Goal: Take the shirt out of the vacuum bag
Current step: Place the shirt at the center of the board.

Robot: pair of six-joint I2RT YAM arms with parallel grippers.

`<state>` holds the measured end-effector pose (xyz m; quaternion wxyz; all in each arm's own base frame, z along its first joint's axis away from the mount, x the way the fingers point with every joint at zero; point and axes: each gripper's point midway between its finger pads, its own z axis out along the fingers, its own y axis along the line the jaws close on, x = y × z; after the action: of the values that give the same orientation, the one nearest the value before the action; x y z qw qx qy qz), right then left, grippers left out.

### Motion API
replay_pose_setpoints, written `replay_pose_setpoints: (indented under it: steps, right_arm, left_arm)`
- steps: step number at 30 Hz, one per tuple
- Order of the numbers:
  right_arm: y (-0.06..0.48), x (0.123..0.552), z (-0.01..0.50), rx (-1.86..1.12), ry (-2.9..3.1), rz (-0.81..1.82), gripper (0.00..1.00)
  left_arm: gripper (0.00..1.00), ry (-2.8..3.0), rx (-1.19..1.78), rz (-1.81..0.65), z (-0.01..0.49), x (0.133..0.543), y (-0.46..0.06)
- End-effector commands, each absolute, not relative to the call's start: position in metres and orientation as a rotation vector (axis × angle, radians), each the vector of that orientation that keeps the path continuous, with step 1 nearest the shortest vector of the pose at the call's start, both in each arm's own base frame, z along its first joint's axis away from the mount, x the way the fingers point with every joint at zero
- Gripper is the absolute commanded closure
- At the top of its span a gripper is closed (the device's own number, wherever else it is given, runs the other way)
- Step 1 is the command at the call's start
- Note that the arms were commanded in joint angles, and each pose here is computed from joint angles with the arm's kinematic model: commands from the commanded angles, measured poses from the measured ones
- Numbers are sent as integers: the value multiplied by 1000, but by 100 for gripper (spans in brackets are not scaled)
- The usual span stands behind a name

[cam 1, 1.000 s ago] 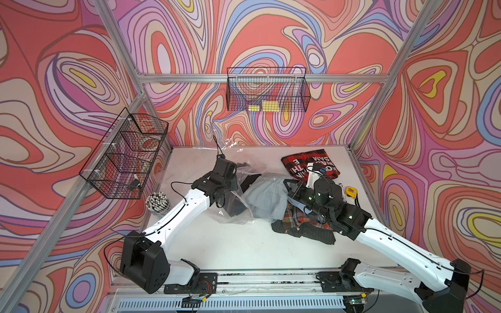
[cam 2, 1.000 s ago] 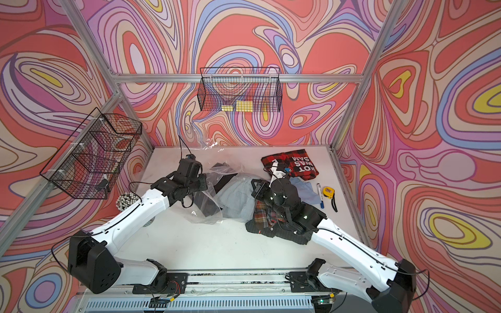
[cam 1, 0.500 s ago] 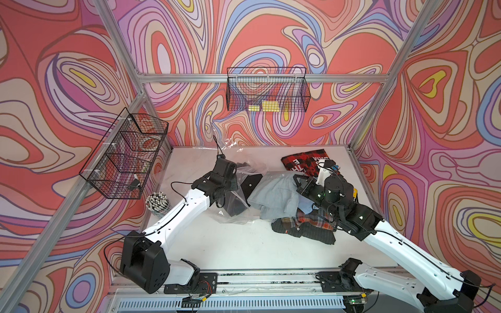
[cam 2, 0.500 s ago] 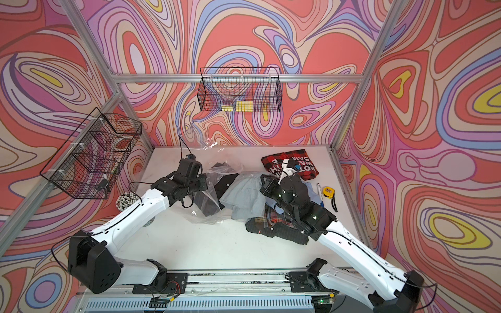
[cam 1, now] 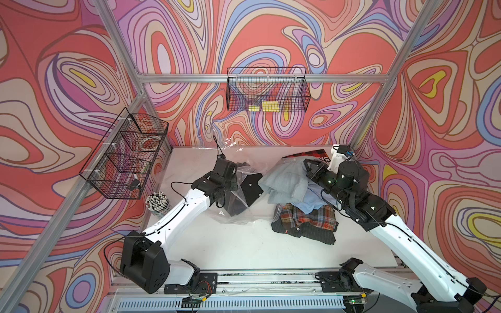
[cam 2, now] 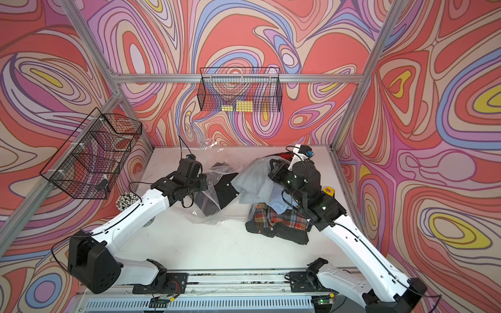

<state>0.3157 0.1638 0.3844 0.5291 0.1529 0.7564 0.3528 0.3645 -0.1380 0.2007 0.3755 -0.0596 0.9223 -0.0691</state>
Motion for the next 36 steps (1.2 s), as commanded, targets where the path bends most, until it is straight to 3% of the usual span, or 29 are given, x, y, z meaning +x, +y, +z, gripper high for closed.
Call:
replay_pose_setpoints:
  steps: [1,10,21,36]
  right_arm:
    - [158,318,411,338,1747,831,100]
    - [140,350,416,368,1753,781,100]
    - [81,449,360,530,1820,836,100]
    - [38,521,404,542,1688,838,100]
  left_arm:
    - [100,2359,-161,-172,205,367,-135]
    - [100,2360,-162,-173,205,367,-135]
    - [100,2359,-159,-174,205,368,-136]
    - [100,2364,-164,-182,204,371,-135]
